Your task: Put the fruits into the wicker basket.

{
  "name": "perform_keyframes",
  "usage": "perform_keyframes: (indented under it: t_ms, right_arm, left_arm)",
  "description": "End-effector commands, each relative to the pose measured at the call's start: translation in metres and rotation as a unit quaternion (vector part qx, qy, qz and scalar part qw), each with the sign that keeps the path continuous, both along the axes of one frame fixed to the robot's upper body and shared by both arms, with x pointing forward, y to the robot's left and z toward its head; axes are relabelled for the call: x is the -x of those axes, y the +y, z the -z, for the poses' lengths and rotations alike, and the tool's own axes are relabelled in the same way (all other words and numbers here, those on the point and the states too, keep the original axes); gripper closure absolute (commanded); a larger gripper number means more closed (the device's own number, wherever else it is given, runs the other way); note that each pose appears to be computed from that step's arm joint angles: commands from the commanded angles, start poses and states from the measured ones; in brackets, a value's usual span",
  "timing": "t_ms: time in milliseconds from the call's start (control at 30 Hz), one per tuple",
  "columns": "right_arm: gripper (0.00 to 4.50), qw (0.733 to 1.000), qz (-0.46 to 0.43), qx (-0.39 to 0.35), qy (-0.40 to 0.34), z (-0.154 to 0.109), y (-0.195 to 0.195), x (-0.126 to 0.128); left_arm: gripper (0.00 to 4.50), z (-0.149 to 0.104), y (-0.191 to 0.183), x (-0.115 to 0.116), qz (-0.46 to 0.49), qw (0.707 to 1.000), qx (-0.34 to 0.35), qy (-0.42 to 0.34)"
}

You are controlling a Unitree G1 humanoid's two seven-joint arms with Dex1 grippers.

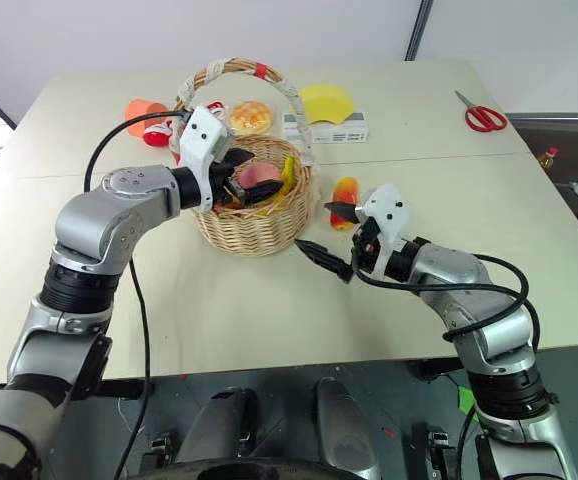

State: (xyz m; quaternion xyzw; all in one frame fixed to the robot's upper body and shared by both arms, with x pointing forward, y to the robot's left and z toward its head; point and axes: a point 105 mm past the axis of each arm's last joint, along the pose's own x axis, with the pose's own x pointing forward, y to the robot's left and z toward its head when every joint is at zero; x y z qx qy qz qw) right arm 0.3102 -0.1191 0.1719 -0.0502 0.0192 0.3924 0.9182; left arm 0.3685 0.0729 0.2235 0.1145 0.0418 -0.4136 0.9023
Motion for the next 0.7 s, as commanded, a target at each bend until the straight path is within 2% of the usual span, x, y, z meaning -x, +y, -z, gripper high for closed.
perform_keyframes:
  t_ms: [33,100,200,300,467,700]
  right_arm:
    - [0.00,0.987,0.149,-0.013,0.054,0.001,-0.031,-0.034]
    - [0.00,0.978,0.191,-0.035,0.082,-0.001,-0.037,-0.046]
    - [0.00,0.970,0.197,-0.090,0.107,-0.012,-0.036,-0.057]
    - [0.00,0.958,0.225,-0.108,0.139,-0.010,-0.040,-0.068]
    - [0.00,0.939,0.231,-0.091,0.239,0.015,-0.027,-0.082]
    - [0.00,0.933,0.248,-0.065,0.251,0.029,-0.021,-0.093]
  left_arm:
    - [0.14,-0.031,0.013,0.012,0.026,0.998,0.026,-0.056]
    - [0.14,-0.032,0.022,0.022,0.049,0.996,0.016,-0.077]
    - [0.14,-0.029,0.030,0.044,0.098,0.990,0.000,-0.102]
    - [0.14,-0.020,0.040,0.060,0.127,0.988,-0.015,-0.089]
    - [0.14,-0.003,0.061,0.064,0.094,0.993,-0.043,-0.064]
    - [0.14,-0.003,0.055,0.070,0.095,0.993,-0.024,-0.067]
